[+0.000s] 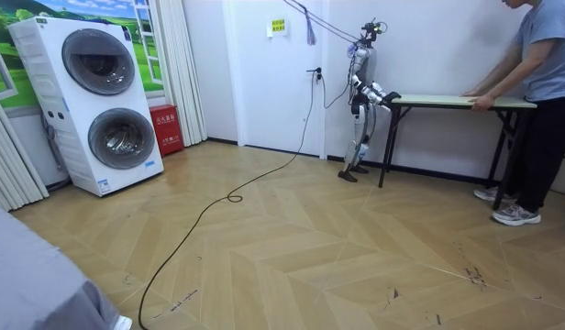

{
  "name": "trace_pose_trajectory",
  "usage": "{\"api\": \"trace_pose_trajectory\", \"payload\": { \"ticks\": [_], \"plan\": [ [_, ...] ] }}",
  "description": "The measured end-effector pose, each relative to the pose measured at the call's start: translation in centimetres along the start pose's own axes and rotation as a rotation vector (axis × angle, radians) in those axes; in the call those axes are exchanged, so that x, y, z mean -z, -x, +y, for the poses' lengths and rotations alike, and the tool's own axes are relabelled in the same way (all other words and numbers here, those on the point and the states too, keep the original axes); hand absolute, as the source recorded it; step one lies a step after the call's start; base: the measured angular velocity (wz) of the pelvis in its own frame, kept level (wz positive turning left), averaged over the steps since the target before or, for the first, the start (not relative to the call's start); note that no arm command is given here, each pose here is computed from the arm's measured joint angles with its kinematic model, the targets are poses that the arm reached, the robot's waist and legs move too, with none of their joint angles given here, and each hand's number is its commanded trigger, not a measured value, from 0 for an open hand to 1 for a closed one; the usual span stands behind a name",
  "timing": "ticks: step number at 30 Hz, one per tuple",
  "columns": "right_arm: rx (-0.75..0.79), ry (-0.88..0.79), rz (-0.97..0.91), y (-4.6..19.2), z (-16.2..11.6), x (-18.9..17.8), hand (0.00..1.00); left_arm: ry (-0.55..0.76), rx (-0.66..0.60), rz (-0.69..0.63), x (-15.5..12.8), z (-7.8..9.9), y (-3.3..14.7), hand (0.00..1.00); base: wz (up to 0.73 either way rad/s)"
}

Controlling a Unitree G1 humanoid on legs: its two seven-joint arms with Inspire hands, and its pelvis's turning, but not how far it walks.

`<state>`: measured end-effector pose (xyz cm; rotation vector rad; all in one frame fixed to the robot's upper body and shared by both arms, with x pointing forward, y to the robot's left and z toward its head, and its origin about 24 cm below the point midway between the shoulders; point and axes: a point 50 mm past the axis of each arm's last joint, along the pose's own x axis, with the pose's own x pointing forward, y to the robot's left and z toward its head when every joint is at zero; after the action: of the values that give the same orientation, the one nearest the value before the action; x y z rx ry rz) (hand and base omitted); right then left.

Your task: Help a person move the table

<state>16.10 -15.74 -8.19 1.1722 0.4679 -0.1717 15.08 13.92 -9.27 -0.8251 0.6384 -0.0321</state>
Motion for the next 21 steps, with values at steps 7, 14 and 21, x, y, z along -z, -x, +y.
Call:
{"api": "trace_pose_trajectory", "payload": {
  "ticks": [7, 14, 21],
  "plan": [
    [-0.075, 0.001, 0.026, 0.2, 0.1, 0.0, 0.0, -0.077, -0.046, 0.035, 0.1, 1.3, 0.4, 0.0, -0.05],
    [-0.106, -0.002, 0.042, 0.3, 0.1, 0.1, 0.0, -0.082, -0.08, 0.061, 0.5, 2.1, 0.6, 0.0, 0.0],
    [-0.122, 0.045, 0.063, 0.5, -0.3, -0.2, 0.0, -0.166, -0.104, 0.091, 0.5, 2.7, 0.4, 0.0, 0.0]
  ]
}}
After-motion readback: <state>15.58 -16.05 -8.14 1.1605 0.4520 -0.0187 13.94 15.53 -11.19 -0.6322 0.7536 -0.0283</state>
